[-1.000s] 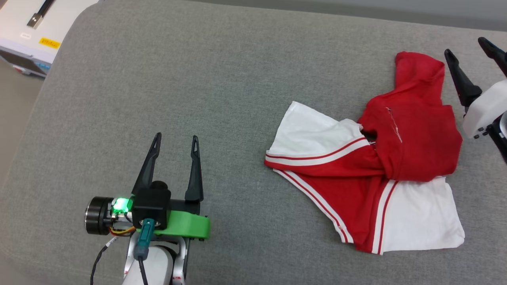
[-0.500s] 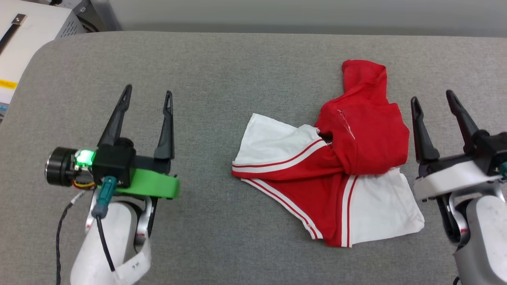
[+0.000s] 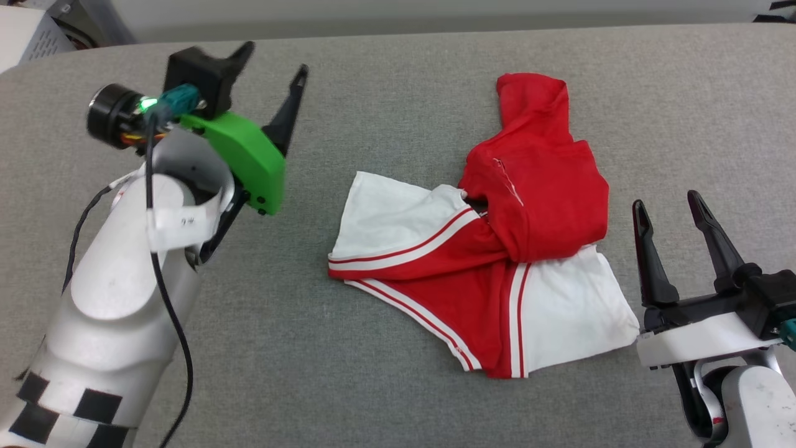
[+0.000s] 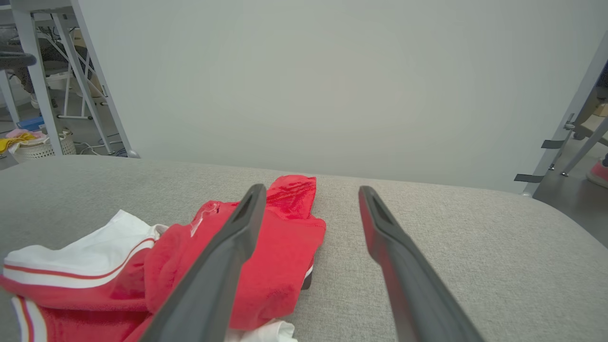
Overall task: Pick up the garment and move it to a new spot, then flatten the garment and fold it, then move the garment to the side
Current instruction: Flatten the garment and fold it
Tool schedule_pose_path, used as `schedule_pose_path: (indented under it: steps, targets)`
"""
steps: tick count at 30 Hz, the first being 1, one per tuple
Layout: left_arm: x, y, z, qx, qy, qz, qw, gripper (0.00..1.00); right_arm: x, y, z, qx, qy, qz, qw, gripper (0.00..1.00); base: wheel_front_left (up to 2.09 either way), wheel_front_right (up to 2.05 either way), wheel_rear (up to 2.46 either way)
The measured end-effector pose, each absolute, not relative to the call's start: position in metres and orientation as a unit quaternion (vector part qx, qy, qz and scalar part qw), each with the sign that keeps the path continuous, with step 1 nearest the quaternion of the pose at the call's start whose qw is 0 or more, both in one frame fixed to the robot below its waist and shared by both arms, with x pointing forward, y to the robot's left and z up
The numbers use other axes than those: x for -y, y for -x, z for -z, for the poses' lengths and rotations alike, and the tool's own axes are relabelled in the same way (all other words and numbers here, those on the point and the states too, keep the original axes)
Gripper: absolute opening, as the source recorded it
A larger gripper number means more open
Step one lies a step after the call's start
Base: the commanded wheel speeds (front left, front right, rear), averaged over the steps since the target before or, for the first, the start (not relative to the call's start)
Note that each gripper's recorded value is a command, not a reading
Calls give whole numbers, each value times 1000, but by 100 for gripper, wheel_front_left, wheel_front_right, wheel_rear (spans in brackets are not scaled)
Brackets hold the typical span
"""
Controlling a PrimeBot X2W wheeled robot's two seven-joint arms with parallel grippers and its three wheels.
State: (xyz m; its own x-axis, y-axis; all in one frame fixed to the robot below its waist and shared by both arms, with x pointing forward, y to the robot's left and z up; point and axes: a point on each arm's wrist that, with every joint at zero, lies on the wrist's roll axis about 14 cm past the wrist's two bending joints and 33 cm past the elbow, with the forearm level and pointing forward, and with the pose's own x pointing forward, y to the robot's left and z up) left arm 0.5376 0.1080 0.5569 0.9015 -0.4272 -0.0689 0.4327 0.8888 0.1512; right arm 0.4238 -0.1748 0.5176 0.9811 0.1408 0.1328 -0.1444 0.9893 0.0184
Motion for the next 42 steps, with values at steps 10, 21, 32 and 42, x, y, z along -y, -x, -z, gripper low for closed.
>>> schedule_pose_path:
  steps: [10, 21, 32, 42]
  targets:
    - [-55, -526, -477, -303, -115, 352, 878, 100, 182, -426, -501, 43, -2, -60, 997, 100, 0, 0, 0]
    - [-52, -510, -384, -457, -189, 380, 782, 100, 187, -445, -486, 31, 11, -54, 998, 100, 0, 0, 0]
    - [-41, -509, -363, -459, -202, 408, 763, 0, 196, -449, -476, 19, 17, -40, 999, 100, 0, 0, 0]
    - [-42, -511, -402, -303, -181, 419, 837, 0, 197, -440, -494, 39, 19, -39, 998, 100, 0, 0, 0]
